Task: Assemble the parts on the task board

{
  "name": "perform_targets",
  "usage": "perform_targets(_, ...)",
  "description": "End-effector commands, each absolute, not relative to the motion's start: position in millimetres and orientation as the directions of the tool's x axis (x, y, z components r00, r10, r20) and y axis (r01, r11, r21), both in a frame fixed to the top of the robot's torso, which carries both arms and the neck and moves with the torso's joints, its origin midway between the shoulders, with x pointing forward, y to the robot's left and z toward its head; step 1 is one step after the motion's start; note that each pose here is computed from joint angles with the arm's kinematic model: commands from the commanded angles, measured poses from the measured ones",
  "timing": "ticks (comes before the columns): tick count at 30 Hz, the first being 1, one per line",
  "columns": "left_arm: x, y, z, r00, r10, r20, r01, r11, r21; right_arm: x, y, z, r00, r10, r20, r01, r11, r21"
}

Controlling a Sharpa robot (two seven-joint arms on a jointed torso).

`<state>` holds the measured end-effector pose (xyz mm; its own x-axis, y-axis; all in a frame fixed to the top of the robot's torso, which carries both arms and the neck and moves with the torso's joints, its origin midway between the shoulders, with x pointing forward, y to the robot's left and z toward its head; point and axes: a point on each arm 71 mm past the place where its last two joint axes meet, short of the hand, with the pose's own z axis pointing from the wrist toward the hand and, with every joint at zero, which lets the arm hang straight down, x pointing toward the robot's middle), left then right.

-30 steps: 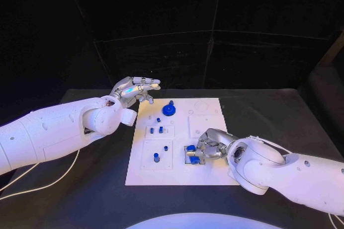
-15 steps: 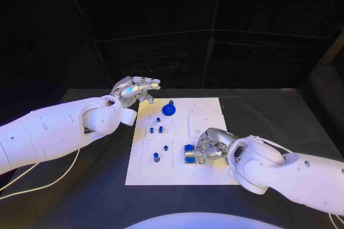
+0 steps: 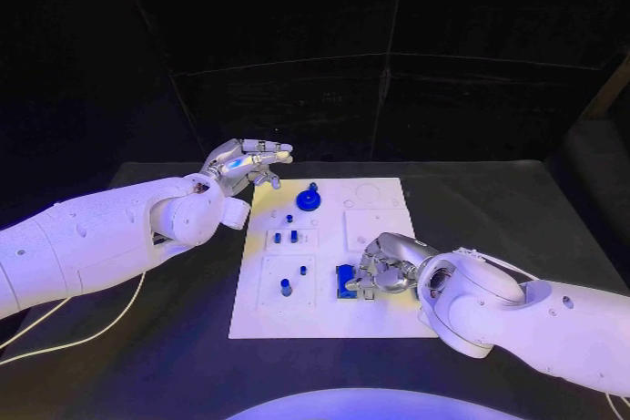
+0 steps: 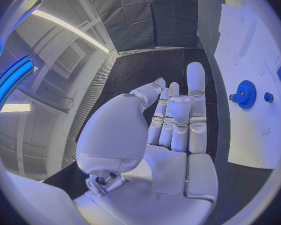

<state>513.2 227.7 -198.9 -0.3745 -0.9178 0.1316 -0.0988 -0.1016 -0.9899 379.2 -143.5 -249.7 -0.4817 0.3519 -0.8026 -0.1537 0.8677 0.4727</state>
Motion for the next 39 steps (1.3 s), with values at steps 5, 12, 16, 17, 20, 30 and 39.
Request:
perform_targets(5,512.8,227.9,-197.8,-0.385,-0.914,0.130,-0.092,-0.102,-0.991,381.0,-142.0,-247.9,-0.457,0.330,-0.826,-0.187,0.872,0.452)
perform_targets(12,512.6,228.0,-197.7,-0.385,-0.914,0.130,-0.092,-0.102,-0.991,382.4,-139.3,-248.1,-0.451,0.333,-0.828,-0.190,0.871,0.454)
perform_targets(16,512.4,228.4,-197.5,-0.384,-0.914,0.129,-0.091,-0.102,-0.991,382.5,-140.1,-247.4,-0.444,0.339,-0.829,-0.193,0.868,0.458)
perform_targets(17,512.4,228.6,-197.5,-0.383,-0.914,0.129,-0.091,-0.102,-0.991,382.5,-140.4,-247.1,-0.442,0.340,-0.830,-0.194,0.867,0.459)
perform_targets(20,512.3,228.9,-197.4,-0.383,-0.915,0.129,-0.090,-0.102,-0.991,381.7,-141.6,-245.6,-0.435,0.345,-0.832,-0.205,0.861,0.465)
perform_targets(30,512.7,229.1,-197.5,-0.382,-0.915,0.129,-0.089,-0.102,-0.991,375.2,-143.3,-239.5,-0.442,0.359,-0.822,-0.262,0.824,0.502)
perform_targets(39,512.8,228.4,-197.8,-0.384,-0.914,0.130,-0.090,-0.102,-0.991,371.5,-146.2,-243.8,-0.508,0.305,-0.806,-0.272,0.831,0.486)
